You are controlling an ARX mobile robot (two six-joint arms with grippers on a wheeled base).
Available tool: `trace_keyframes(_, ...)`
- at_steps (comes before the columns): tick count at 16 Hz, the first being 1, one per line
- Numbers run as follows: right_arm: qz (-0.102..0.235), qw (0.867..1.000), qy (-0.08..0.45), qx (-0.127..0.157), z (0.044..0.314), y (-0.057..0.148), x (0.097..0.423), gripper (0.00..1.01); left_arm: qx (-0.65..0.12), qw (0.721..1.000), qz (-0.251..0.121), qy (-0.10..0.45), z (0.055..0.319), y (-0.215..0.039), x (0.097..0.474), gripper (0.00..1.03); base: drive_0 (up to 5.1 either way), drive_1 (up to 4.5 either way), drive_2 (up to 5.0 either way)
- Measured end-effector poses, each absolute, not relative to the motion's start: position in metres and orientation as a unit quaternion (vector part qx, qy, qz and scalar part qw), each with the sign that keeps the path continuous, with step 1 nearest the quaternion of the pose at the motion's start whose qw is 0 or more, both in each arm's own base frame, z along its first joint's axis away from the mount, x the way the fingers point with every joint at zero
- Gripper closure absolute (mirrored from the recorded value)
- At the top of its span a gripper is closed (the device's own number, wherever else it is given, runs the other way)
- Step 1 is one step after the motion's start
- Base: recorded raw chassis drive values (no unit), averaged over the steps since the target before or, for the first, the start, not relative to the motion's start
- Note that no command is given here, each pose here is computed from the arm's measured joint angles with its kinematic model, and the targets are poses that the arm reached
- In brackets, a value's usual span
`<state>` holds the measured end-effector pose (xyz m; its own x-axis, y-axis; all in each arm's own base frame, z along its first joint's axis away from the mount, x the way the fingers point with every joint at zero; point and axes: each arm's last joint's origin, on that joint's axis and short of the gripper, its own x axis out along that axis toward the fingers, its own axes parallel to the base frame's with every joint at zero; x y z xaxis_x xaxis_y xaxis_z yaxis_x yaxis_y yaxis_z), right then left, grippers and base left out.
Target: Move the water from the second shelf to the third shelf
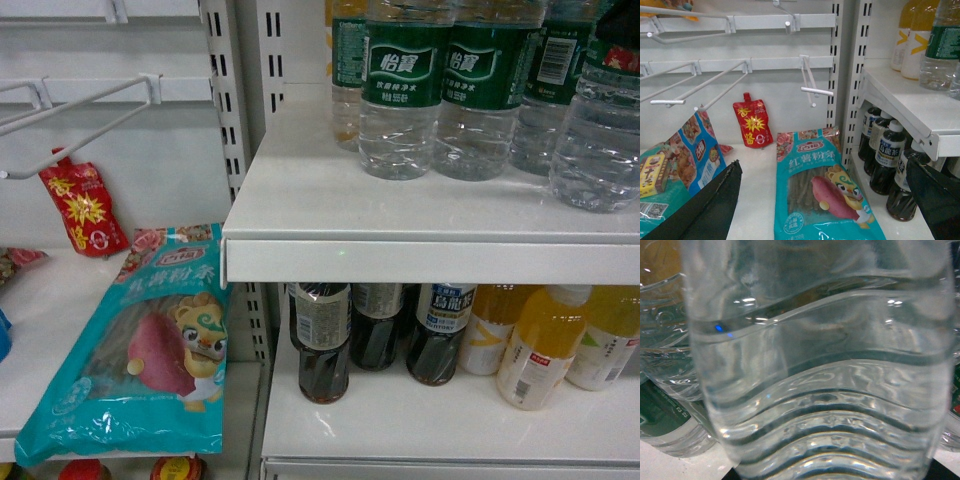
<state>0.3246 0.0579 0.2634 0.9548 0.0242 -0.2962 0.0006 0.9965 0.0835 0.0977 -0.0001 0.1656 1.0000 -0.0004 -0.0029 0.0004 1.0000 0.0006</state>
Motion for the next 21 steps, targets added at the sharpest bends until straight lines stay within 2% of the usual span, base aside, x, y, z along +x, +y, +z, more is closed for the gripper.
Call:
trace_keyframes(1,0.006,0.988,0.151,0.041,0.264,0.058,0.325,0.60,0.000,1.000,0.000,0.001,0.166,0.000,0.098,0.05,0.0,0.00,0.0)
trace_keyframes(6,0.008,0.990,0.133,0.047,0.272,0.058,0.325,0.02,0.000,1.000,0.000,0.001,0.166,0.000,0.098,0.05,0.0,0.00,0.0)
trace_keyframes(9,0.006,0.990,0.131,0.051,0.278,0.056,0.317,0.03,0.000,1.000,0.000,0.001,0.166,0.000,0.098,0.05,0.0,0.00,0.0)
trace_keyframes(15,-0.005,0.991,0.120,0.061,0.285,0.048,0.268,0.03,0.000,1.000,0.000,0.001,0.166,0.000,0.098,0.05,0.0,0.00,0.0)
trace_keyframes(18,0.005,0.994,0.082,0.078,0.295,0.048,0.228,0.03,0.000,1.000,0.000,0.001,0.166,0.000,0.098,0.05,0.0,0.00,0.0)
trace_keyframes(20,0.004,0.995,0.056,0.079,0.300,0.048,0.198,0.03,0.000,1.000,0.000,0.001,0.166,0.000,0.098,0.05,0.0,0.00,0.0)
trace_keyframes(21,0.002,0.997,0.026,0.076,0.304,0.046,0.180,0.06,0.000,1.000,0.000,0.001,0.166,0.000,0.098,0.05,0.0,0.00,0.0)
